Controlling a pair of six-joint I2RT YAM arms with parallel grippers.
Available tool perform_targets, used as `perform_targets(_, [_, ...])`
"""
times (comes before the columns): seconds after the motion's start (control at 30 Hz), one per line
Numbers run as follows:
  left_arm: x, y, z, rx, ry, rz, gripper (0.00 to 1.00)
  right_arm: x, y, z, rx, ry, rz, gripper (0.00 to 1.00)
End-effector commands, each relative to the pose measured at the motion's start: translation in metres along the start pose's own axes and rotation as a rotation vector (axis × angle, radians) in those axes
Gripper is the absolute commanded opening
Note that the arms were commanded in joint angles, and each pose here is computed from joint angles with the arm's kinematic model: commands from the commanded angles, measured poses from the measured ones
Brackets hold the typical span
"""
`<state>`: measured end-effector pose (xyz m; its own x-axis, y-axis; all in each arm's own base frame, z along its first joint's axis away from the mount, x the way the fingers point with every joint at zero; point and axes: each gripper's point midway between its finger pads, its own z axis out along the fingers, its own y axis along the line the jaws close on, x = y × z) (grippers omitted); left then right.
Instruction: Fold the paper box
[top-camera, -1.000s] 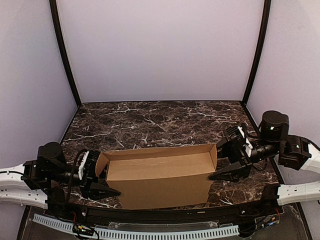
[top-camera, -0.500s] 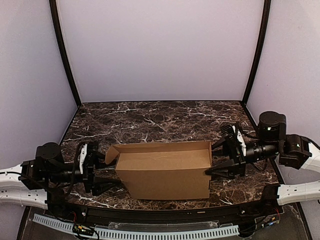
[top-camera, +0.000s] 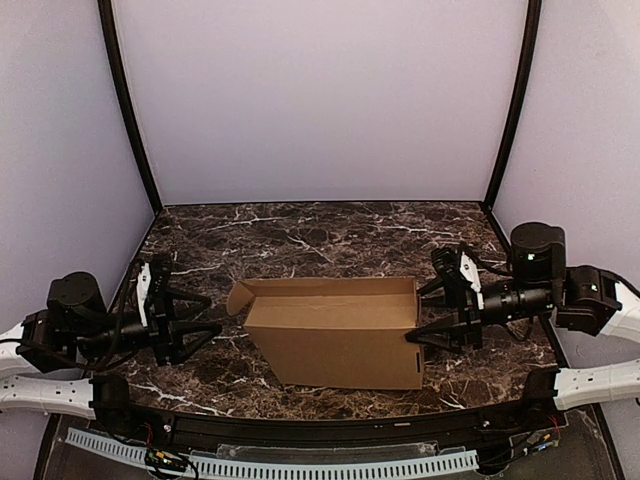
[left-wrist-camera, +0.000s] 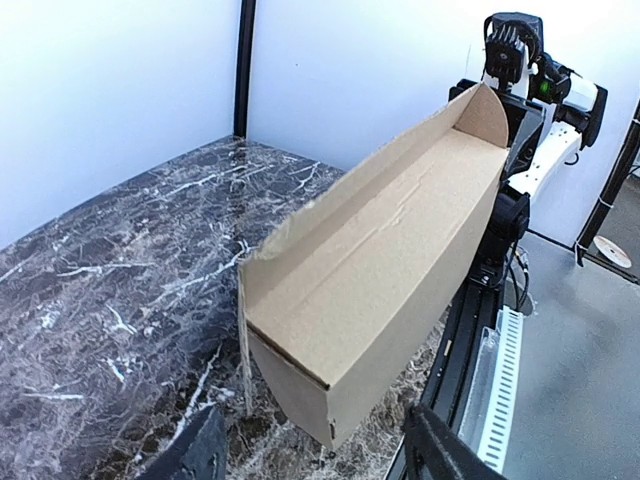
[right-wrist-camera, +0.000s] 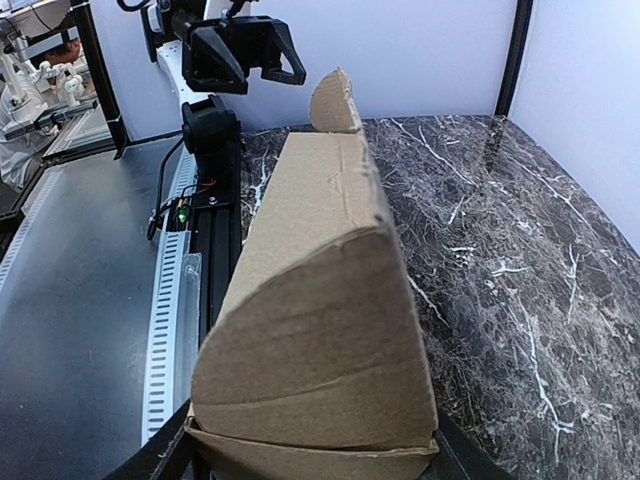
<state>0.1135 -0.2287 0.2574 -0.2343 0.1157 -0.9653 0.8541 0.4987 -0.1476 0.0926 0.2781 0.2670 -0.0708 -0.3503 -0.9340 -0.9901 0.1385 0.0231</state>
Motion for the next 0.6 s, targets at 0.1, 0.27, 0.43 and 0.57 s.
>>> perform_targets(0.1, [-0.025, 0.002, -0.003, -0.027, -0.050, 0.020, 0.45, -0.023, -0.001, -0.004, 0.007, -0.053, -0.034, 0.41])
perform_targets(0.27, [-0.020, 0.003, 0.010, -0.042, -0.001, 0.045, 0.35, -0.022, 0.000, -0.003, -0.001, -0.049, -0.031, 0.41])
perform_targets(0.43, [-0.015, 0.008, 0.019, -0.080, 0.049, 0.061, 0.28, -0.022, 0.000, -0.002, -0.002, -0.049, -0.032, 0.41])
perform_targets(0.57, [-0.010, 0.014, 0.023, -0.116, 0.082, 0.065, 0.25, -0.022, 0.000, -0.001, -0.004, -0.051, -0.034, 0.41])
